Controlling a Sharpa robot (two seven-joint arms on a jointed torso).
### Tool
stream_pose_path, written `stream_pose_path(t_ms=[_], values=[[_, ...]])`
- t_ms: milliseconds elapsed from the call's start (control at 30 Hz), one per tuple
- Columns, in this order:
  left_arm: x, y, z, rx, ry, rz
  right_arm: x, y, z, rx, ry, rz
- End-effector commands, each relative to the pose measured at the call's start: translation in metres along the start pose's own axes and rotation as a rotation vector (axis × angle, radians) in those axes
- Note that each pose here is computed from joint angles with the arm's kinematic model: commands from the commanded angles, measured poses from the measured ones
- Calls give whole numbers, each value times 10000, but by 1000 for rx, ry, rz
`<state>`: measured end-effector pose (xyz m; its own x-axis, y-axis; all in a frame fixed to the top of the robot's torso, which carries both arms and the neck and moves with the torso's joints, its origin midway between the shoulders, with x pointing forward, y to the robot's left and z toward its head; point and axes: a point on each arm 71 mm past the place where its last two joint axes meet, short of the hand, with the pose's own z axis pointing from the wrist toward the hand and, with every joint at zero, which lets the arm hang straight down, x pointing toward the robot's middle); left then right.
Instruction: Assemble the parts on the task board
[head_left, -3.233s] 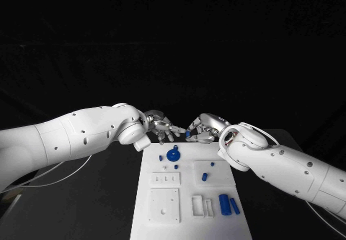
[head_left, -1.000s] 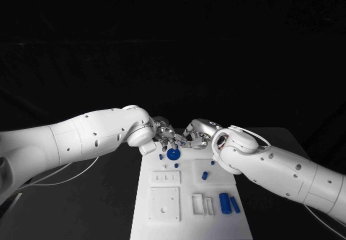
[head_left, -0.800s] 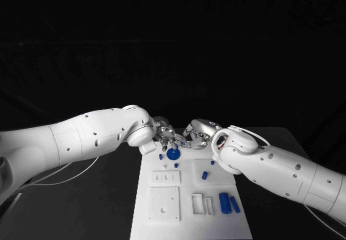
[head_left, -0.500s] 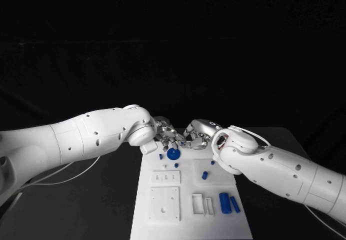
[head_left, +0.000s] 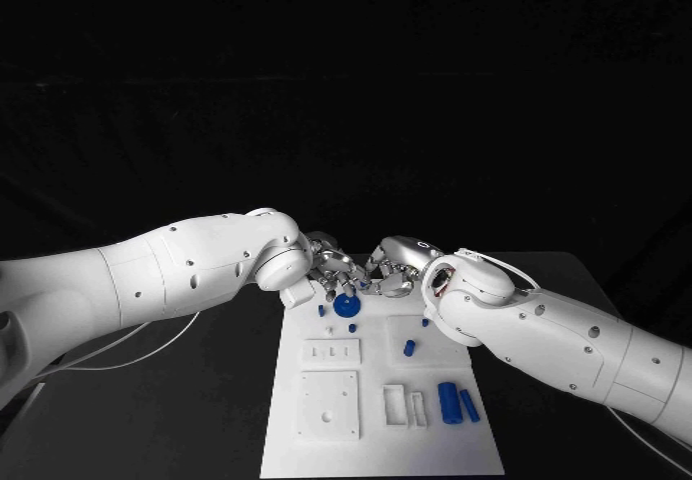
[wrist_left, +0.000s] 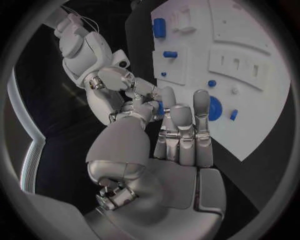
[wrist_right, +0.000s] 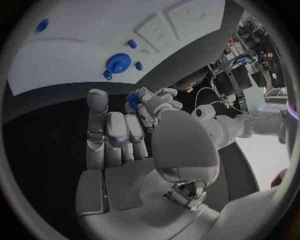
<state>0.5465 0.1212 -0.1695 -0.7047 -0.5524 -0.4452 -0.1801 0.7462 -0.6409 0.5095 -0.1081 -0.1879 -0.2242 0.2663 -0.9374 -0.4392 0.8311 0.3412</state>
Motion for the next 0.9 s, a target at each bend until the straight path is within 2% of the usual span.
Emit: stream_pose_path(t_ms=[33, 267, 467, 633, 800, 900], values=[[52, 6, 3, -15, 26, -30, -13, -8, 3, 0, -6, -17], [50, 25, 2, -16, 22, -49, -10, -24, 1, 2, -11, -16], [50, 43, 1, -12, 19, -53, -35, -70, -24, 11, -62, 1], [35, 66, -4, -9, 12, -56, -51, -127, -52, 22, -82, 9], [15, 92, -12, -9, 3, -55, -65, -209, -117, 31, -96, 17], [5, 122, -27, -11, 0, -49, -74, -315, -201, 41, -94, 22]])
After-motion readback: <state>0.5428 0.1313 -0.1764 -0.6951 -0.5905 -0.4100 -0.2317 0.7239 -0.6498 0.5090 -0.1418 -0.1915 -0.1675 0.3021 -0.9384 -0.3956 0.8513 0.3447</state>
